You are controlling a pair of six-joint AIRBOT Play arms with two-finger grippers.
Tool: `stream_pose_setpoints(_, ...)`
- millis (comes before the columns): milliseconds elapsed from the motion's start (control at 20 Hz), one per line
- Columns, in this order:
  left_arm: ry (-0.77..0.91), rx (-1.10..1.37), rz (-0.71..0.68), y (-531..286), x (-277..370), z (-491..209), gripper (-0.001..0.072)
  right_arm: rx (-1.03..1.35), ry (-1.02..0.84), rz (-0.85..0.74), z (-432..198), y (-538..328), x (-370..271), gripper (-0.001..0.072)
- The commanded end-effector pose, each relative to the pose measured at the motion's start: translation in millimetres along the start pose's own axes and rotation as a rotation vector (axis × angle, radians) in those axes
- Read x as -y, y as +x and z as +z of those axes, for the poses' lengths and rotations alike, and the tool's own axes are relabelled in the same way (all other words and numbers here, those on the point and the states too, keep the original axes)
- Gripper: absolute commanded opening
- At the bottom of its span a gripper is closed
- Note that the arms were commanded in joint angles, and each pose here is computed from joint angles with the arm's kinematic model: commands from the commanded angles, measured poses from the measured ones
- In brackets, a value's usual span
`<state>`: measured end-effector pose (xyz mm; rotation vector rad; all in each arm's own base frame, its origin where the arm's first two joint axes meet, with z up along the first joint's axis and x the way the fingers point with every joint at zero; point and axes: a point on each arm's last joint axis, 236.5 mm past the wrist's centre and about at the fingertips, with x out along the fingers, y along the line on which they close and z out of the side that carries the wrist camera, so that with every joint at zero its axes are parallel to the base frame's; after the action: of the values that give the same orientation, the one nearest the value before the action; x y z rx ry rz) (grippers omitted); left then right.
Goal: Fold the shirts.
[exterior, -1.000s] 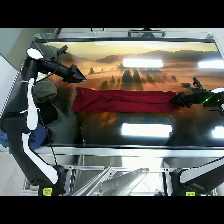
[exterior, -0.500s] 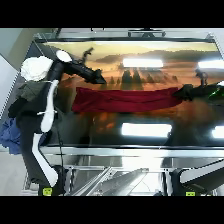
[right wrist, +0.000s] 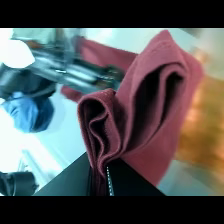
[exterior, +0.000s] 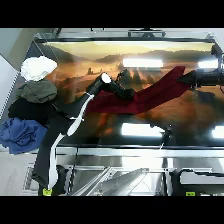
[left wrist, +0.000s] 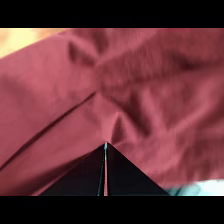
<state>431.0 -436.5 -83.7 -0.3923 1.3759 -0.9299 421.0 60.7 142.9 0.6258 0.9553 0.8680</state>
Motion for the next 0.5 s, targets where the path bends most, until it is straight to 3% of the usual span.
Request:
stream_pose_setpoints(0,-0.032,0.034,-0.073,15,20,9,0.0000,-0.023,-0.045,0.043,-3,11,-28,0.0017)
stream_pose_setpoints(200,-0.030,-0.015,-0.261,-57,55,11,0.0016,-0.042,-0.013,0.053,-5,19,-35,0.0017)
stream_pose_setpoints(350,0.110,0.048,-0.495,-196,108,19,0.0015,-0.017,-0.024,0.077,4,36,-49,0.0017)
stream_pose_setpoints(450,0.212,0.177,-0.579,-294,140,22,0.0016,0.004,-0.057,0.085,12,67,-65,0.0018)
